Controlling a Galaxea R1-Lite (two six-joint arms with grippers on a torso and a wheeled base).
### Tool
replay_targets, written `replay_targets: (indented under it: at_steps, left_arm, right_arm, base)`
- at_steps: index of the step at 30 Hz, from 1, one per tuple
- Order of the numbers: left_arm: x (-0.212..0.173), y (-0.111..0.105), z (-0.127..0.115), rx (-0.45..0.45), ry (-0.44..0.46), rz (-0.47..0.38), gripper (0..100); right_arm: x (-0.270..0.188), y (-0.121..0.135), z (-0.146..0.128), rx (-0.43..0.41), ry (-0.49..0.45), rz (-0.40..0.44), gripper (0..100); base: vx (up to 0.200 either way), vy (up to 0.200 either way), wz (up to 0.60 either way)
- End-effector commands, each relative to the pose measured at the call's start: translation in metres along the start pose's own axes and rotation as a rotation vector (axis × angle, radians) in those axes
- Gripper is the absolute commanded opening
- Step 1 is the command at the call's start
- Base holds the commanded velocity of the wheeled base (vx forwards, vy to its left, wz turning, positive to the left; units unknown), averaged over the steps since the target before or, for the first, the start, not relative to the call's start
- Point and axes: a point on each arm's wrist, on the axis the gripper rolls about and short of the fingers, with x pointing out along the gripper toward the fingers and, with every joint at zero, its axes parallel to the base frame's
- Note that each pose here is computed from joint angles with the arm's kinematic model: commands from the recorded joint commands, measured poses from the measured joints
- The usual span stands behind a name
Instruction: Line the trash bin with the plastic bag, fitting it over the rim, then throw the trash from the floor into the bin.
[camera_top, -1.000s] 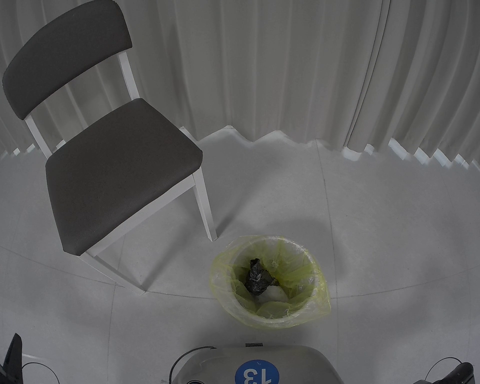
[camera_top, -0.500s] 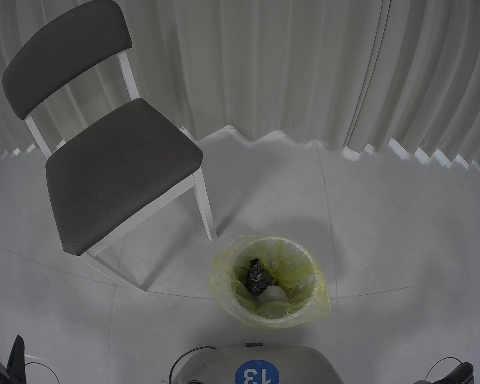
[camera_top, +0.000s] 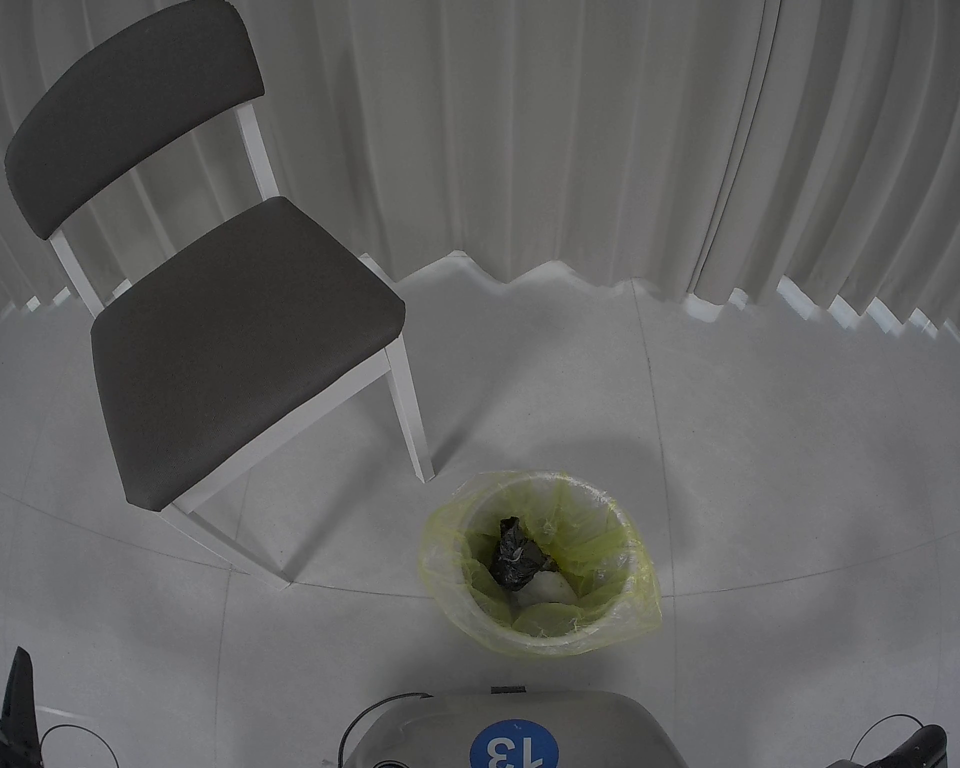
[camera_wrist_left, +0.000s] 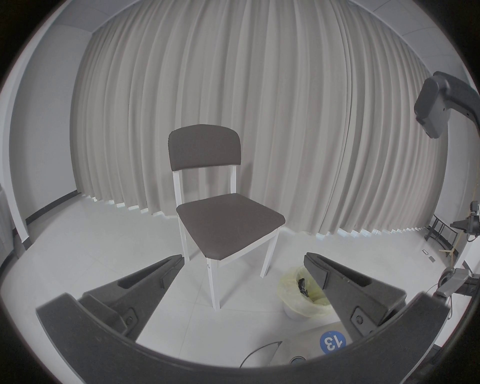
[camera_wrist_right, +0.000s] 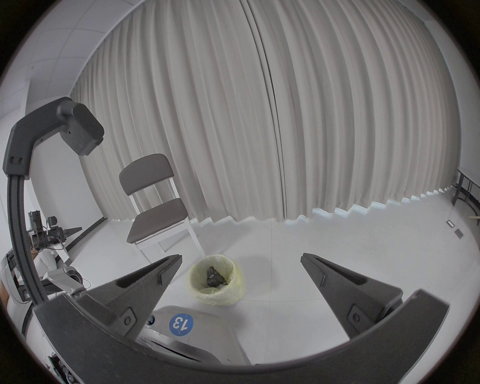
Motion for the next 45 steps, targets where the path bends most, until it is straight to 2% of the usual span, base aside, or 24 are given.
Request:
replay_targets:
  at_steps: [1, 11, 14, 15, 18, 25, 30, 40, 45]
  left_arm:
    - [-0.002, 0.0, 0.0, 0.001, -0.025, -0.002, 100]
    - [0.001, -0.001, 0.012, 0.012, -0.199, -0.013, 100]
    - [0.003, -0.001, 0.01, 0.013, -0.224, -0.015, 100]
    - [0.005, 0.0, 0.009, 0.015, -0.251, -0.018, 100]
    - [0.005, -0.001, 0.011, 0.016, -0.294, -0.025, 100]
    - [0.005, -0.001, 0.013, 0.023, -0.327, -0.047, 100]
    - [0.008, -0.001, 0.008, 0.029, -0.327, -0.076, 100]
    - [0.021, 0.001, -0.022, 0.037, -0.325, -0.104, 100]
    - [0.025, 0.003, -0.034, 0.034, -0.311, -0.103, 100]
  right_arm:
    - [-0.003, 0.001, 0.004, -0.003, -0.037, 0.001, 100]
    - [-0.006, 0.004, 0.024, -0.032, -0.237, 0.022, 100]
    - [-0.005, 0.004, 0.025, -0.032, -0.261, 0.004, 100]
    - [-0.005, 0.003, 0.028, -0.032, -0.301, -0.022, 100]
    - [-0.006, 0.004, 0.035, -0.041, -0.38, -0.026, 100]
    - [0.003, 0.003, 0.039, -0.094, -0.516, -0.016, 100]
    - [0.025, -0.003, 0.022, -0.129, -0.537, -0.024, 100]
    - [0.071, -0.02, -0.045, -0.151, -0.509, -0.017, 100]
    - [0.075, -0.022, -0.054, -0.133, -0.494, -0.016, 100]
  base:
    - [0.0, 0.0, 0.0]
    - [0.0, 0.0, 0.0]
    - [0.0, 0.0, 0.0]
    - [0.0, 0.0, 0.0]
    - [0.0, 0.0, 0.0]
    - [0.0, 0.0, 0.0]
    - [0.0, 0.0, 0.0]
    - [0.0, 0.0, 0.0]
    - [0.0, 0.0, 0.0]
